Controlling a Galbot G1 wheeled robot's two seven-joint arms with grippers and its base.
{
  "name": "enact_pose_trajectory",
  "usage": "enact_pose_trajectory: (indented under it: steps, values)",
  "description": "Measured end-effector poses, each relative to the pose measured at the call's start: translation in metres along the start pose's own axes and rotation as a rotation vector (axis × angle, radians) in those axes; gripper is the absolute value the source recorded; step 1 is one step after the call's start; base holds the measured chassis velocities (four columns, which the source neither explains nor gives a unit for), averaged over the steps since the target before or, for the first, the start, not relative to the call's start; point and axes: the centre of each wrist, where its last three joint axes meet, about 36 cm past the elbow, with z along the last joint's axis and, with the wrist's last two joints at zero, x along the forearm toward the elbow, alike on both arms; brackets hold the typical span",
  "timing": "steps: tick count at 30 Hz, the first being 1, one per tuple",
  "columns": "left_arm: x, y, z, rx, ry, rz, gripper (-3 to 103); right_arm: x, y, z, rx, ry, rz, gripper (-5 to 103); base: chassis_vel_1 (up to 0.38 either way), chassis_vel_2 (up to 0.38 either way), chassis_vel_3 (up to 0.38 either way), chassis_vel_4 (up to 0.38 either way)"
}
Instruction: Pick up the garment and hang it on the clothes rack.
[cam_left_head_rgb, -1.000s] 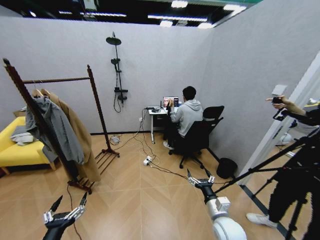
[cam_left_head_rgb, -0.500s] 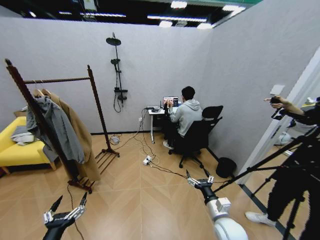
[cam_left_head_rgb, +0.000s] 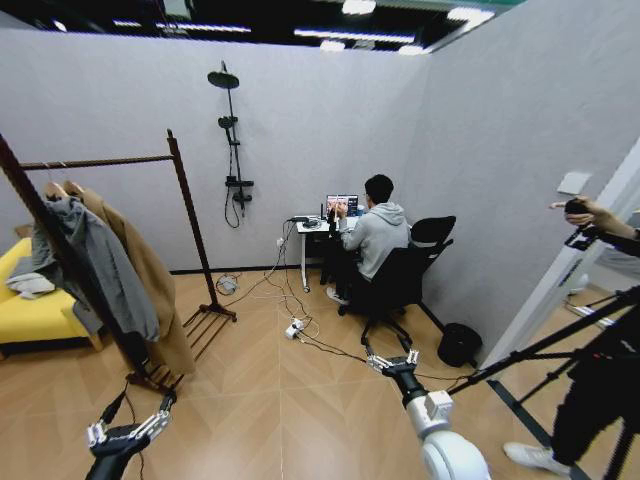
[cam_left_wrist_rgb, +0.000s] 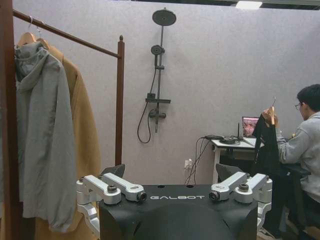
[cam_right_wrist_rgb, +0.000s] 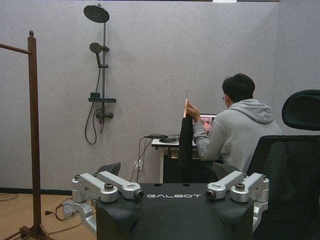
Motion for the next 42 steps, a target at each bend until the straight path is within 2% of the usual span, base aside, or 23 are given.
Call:
enact_pose_trajectory:
  steps: [21,42]
  values:
    - [0.000,0.000,0.000,0.000,0.000,0.000,100,0.001,-0.014,-0.003,0.026,-0.009,0.035,100,-0.350,0.356,0.341,-0.353]
    - [0.000,0.000,0.000,0.000,0.000,0.000,100,-0.018,-0.016,0.007,0.041,0.007,0.048,100,-0.348,0.352,0.356,-0.358]
